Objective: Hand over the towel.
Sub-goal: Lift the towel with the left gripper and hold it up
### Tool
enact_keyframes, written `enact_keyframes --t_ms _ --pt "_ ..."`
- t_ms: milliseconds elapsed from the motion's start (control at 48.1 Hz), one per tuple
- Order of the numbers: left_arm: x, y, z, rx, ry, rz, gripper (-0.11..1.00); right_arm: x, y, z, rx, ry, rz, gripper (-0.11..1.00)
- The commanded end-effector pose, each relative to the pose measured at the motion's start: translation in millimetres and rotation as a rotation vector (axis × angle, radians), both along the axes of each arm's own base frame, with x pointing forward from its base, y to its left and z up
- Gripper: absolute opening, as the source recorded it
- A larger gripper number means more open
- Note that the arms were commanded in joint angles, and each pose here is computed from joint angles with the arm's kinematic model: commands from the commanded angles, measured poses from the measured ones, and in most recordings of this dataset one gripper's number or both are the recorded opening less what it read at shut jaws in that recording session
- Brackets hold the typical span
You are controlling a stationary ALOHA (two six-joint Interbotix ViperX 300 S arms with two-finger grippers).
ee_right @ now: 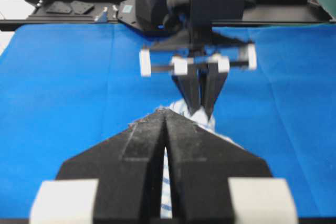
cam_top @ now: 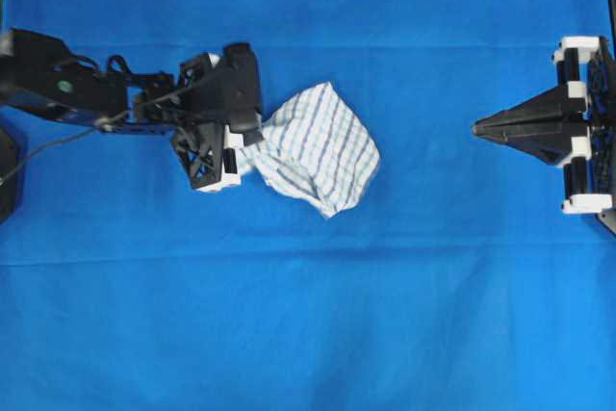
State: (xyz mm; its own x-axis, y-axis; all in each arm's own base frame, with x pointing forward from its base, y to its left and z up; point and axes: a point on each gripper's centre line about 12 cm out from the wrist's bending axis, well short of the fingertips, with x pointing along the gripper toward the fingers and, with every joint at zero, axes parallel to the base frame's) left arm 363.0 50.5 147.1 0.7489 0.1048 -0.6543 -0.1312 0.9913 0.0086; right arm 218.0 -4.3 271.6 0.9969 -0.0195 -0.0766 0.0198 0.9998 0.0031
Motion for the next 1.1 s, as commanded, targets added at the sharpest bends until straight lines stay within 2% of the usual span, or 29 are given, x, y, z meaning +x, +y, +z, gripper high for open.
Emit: enact_keyframes --t_ms 0,125,312,436,582,748,1081 --pt "-2.4 -0.9 41.0 0.017 -0.114 -0.002 0.02 1.9 -0.4 9.2 0.002 -0.029 -0.002 0.0" --pt "-15.4 -6.4 84.7 0.037 -0.244 -0.014 0.02 2.1 0.0 11.1 -0.001 -0.041 0.0 0.0" --pt "-49.1 -13.9 140.5 0.065 -0.479 -0.022 0.02 2.2 -0.7 15.6 -0.012 -0.07 -0.002 0.0" --pt "-73.1 -17.2 161.5 0.084 -0.639 -0.021 0.02 2.2 -1.0 16.1 -0.013 -0.084 -0.004 0.0" --pt "-97.4 -23.9 175.6 0.09 -0.748 -0.033 0.02 2.3 -1.3 17.0 -0.013 -0.096 -0.005 0.0" --pt "-106.1 -27.6 177.7 0.088 -0.768 -0.043 0.02 4.1 -1.4 15.5 -0.013 -0.098 -0.005 0.0" --pt "-97.9 -26.8 173.3 0.085 -0.751 -0.043 0.02 20.0 -2.6 20.1 -0.007 -0.149 -0.01 0.0"
